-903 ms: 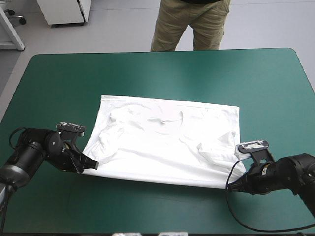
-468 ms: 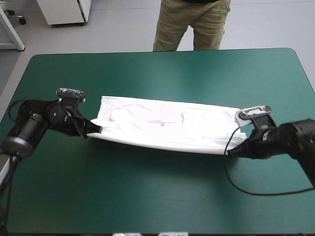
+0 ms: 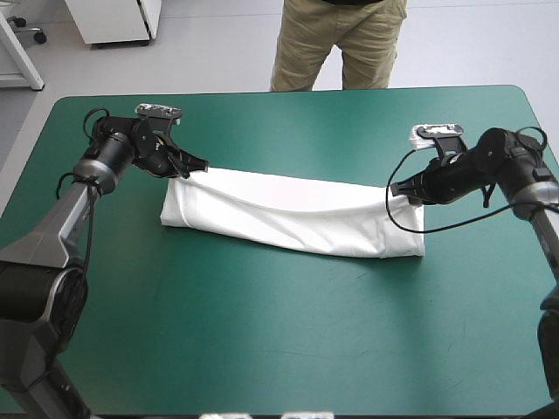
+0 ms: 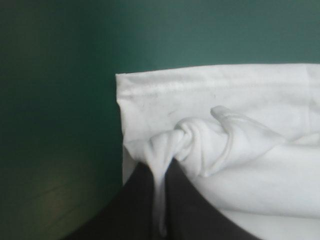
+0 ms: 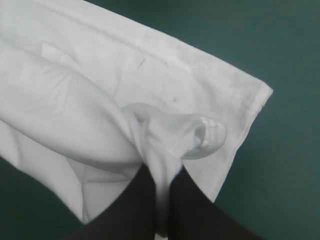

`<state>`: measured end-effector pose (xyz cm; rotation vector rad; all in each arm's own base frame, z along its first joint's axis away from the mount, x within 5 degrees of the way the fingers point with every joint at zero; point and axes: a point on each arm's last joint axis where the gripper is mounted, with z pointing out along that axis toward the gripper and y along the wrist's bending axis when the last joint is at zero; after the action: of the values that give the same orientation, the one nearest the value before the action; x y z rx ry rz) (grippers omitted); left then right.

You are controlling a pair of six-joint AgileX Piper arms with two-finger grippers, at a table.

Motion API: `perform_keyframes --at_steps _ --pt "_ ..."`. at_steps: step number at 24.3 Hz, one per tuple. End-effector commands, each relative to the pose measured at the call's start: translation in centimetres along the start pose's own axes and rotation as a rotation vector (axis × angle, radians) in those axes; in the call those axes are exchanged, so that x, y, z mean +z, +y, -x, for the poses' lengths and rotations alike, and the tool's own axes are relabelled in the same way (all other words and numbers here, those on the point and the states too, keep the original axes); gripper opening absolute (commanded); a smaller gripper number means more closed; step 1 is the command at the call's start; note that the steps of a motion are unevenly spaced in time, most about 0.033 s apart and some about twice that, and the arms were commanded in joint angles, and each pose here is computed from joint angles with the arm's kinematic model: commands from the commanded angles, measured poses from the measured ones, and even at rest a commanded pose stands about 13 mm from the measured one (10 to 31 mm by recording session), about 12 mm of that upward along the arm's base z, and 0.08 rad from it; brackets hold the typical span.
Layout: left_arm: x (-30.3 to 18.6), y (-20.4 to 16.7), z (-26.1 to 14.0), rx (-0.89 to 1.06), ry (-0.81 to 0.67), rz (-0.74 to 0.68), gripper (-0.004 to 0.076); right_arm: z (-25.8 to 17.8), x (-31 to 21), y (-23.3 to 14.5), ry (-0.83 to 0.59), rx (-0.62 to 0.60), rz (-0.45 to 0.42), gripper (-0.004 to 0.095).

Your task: Fold the cloth

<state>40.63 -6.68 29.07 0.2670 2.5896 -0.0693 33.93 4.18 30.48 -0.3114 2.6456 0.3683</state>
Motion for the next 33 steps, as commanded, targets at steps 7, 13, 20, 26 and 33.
perform_keyframes --at_steps 7,13,20,26,33 --pt "0.6 0.0 2.0 -0.03 -0.084 -0.017 -0.0009 2.1 1.8 -1.7 -0.044 0.033 -0.058 0.0037" --pt "0.6 -0.1 2.2 -0.004 -0.101 -0.021 0.0106 2.1 1.8 -2.4 -0.042 0.032 -0.117 0.032" --pt "-4.7 -0.6 4.2 0.023 -0.212 -0.055 0.0482 1.4 -4.1 -4.2 -0.171 0.137 -0.136 0.0537" --pt "-9.8 -3.4 4.5 0.051 -0.281 -0.33 0.0464 -0.1 -10.9 -2.1 -0.314 0.091 -0.183 0.0537" --pt "-8.8 -9.3 2.6 0.201 -0.185 -0.538 0.0041 -2.5 -16.9 0.4 -0.453 0.036 -0.255 0.0202"
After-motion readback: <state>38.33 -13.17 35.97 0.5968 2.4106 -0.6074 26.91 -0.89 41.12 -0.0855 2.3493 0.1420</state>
